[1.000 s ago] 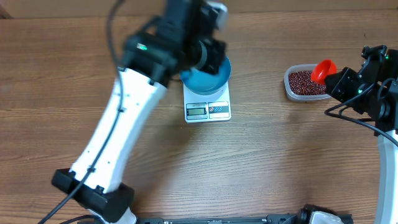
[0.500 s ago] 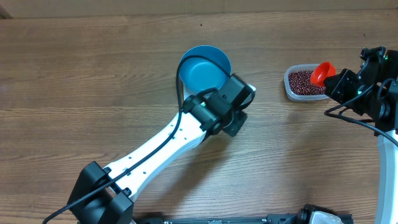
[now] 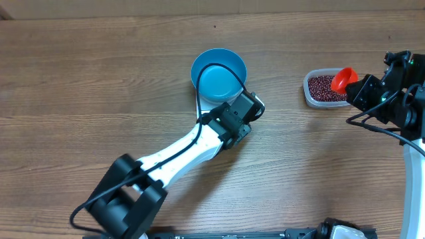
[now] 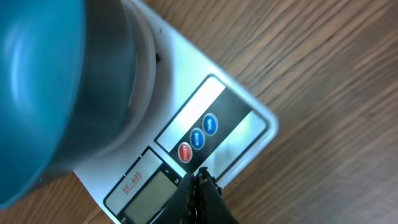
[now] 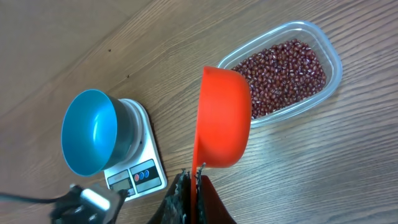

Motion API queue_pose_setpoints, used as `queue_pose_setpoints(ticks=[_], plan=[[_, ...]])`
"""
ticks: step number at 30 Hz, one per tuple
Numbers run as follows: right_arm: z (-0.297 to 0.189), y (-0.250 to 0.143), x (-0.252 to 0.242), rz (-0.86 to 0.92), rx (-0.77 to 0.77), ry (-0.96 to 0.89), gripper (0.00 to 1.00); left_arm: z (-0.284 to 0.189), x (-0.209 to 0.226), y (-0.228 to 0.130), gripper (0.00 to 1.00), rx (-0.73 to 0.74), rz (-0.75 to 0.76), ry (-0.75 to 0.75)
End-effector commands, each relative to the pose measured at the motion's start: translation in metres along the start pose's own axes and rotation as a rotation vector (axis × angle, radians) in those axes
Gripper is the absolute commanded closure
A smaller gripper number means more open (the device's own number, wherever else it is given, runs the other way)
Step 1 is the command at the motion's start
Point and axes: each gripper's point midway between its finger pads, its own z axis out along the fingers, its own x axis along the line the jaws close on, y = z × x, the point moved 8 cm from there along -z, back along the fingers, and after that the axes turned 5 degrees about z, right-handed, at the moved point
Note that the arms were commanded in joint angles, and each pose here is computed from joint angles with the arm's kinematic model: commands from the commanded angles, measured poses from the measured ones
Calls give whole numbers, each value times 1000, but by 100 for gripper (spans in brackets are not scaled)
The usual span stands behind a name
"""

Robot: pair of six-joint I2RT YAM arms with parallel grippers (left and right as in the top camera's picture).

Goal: Scoop item into bowl and weigh 150g on scale
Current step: 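Press the scale's tare button with the left gripper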

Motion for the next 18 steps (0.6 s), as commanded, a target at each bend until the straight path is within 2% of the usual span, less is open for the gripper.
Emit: queue_pose_setpoints(ticks=[1,6,18], plan=[[-10,7,5,-19,-42,10,96,20,6,-7,96,51,50,119],[-10,7,5,-19,-44,4,96,23,8,1,96,4,31,140],[-10,7,5,-22,-45,2,96,37,0,-9,96,57,52,119]])
